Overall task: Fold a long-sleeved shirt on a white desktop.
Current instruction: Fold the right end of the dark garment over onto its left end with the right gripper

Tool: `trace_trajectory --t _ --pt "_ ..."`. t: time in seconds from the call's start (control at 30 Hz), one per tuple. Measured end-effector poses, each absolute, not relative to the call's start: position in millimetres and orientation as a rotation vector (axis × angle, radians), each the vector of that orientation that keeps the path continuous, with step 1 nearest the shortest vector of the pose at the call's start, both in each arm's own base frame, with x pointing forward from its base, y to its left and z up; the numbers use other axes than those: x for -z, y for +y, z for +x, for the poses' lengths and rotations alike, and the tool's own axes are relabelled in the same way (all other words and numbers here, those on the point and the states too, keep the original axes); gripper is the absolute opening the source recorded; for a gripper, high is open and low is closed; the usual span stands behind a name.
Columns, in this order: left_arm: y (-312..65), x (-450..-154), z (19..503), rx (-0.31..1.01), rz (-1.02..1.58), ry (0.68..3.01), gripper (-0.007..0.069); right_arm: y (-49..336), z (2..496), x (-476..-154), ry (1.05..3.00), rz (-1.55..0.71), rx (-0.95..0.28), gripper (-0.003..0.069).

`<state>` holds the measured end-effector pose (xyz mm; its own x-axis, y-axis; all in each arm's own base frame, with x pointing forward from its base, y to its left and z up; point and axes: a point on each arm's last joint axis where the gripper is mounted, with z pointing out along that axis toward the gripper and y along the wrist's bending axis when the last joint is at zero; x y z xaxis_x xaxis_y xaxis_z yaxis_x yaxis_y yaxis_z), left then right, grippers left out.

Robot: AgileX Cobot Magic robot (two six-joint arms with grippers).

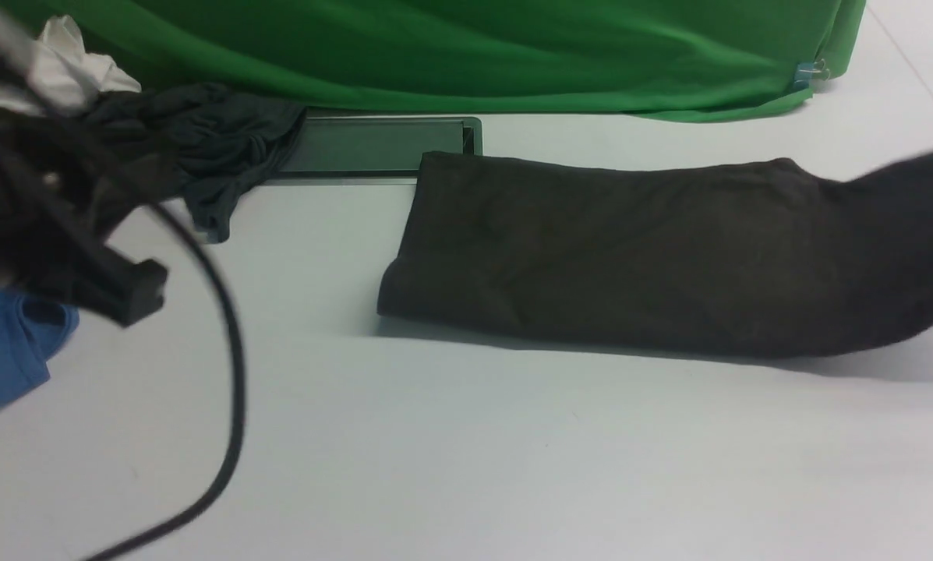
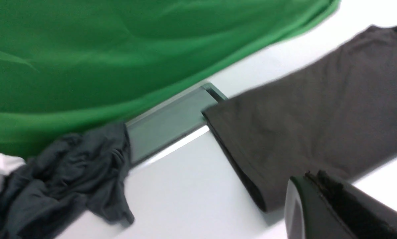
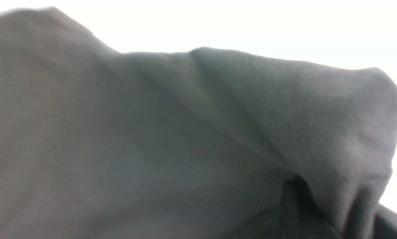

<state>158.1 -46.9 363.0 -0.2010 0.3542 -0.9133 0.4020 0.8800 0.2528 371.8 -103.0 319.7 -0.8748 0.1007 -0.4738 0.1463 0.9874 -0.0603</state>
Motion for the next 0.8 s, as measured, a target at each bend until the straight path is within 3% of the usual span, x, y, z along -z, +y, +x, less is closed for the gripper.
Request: trace_trajectory --t 0.1,0.17,0.4,0.8 --pt "-44 -366 152 0.031 0.534 1.736 0.0018 -53 381 -344 2.556 0.032 0.035 0.0083" --pt "-44 -367 152 0.029 0.529 1.726 0.0018 -39 385 -350 2.529 -0.007 0.007 0.0083" --pt "-44 -366 153 0.028 0.528 1.728 0.0018 57 412 -368 2.413 -0.220 -0.270 0.0083" --pt "-44 -366 153 0.027 0.528 1.727 0.0018 150 452 -329 2.455 -0.442 -0.491 0.0083"
